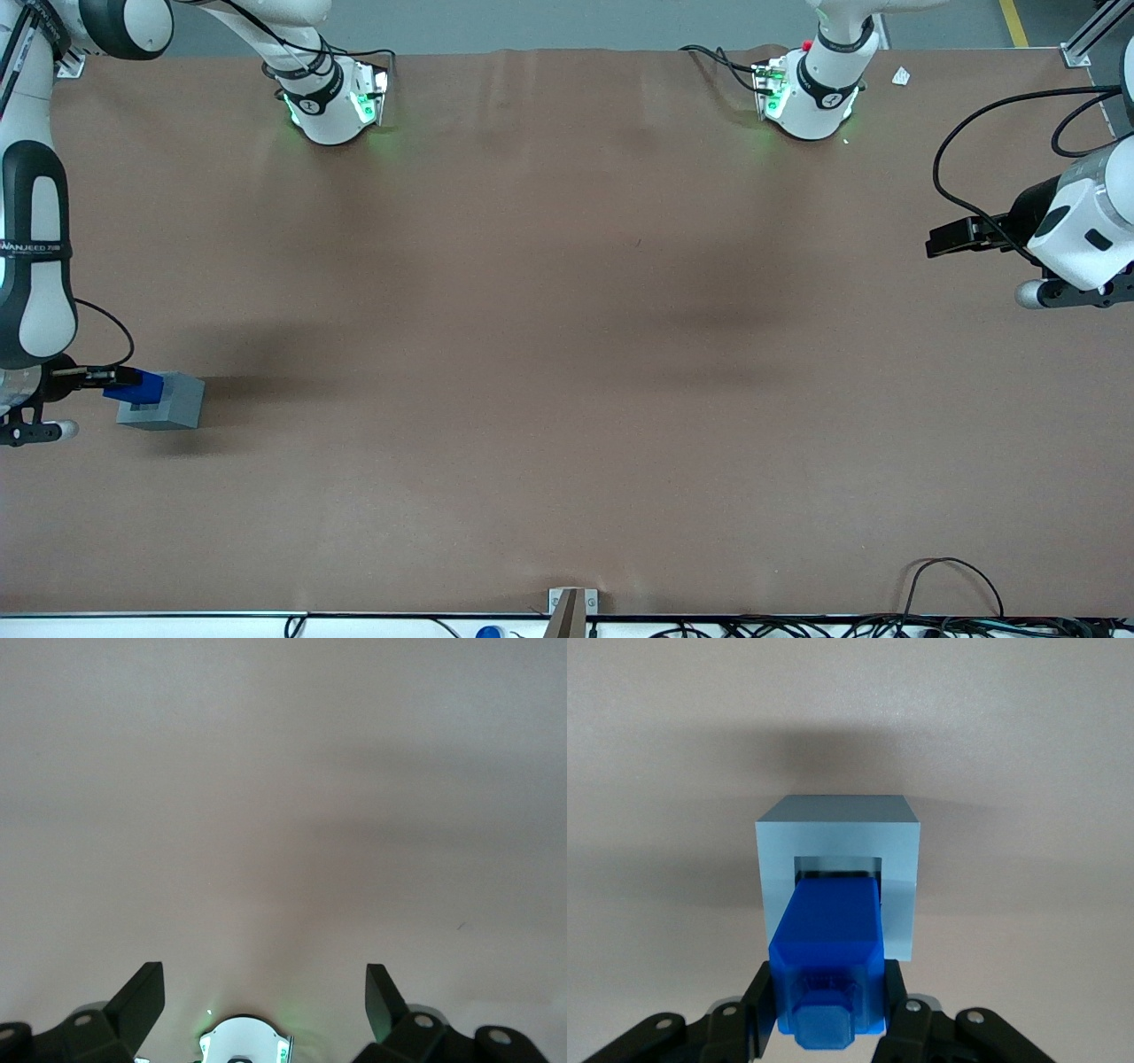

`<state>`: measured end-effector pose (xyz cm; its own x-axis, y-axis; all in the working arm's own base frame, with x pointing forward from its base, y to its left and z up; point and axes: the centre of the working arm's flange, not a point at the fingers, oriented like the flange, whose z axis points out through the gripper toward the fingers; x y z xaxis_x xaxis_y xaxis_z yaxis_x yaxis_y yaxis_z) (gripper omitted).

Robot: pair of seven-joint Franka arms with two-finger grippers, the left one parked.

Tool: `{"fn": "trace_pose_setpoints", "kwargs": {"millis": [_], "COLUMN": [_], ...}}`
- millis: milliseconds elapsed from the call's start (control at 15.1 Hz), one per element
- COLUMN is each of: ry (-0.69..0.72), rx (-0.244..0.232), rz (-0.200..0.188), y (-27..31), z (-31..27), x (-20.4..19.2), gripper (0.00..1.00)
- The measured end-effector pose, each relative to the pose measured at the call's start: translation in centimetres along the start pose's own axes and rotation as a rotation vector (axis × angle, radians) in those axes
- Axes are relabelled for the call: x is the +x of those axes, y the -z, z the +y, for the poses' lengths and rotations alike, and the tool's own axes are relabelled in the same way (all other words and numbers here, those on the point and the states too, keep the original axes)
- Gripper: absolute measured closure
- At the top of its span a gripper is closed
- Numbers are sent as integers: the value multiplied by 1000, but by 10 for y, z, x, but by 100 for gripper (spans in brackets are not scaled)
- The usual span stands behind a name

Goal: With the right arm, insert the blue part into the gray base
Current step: 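Lower the blue cube into the gray base opening with the right gripper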

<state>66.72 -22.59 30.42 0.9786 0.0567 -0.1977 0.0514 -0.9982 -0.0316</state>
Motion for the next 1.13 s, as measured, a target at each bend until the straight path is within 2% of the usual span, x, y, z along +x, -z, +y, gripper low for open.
{"fn": "trace_pose_setpoints", "kwargs": {"millis": [1128], "ry": [-5], "rx": [-8], "rz": [0], "y": [-10], "z": [1], "x": [18], "gripper": [49]}}
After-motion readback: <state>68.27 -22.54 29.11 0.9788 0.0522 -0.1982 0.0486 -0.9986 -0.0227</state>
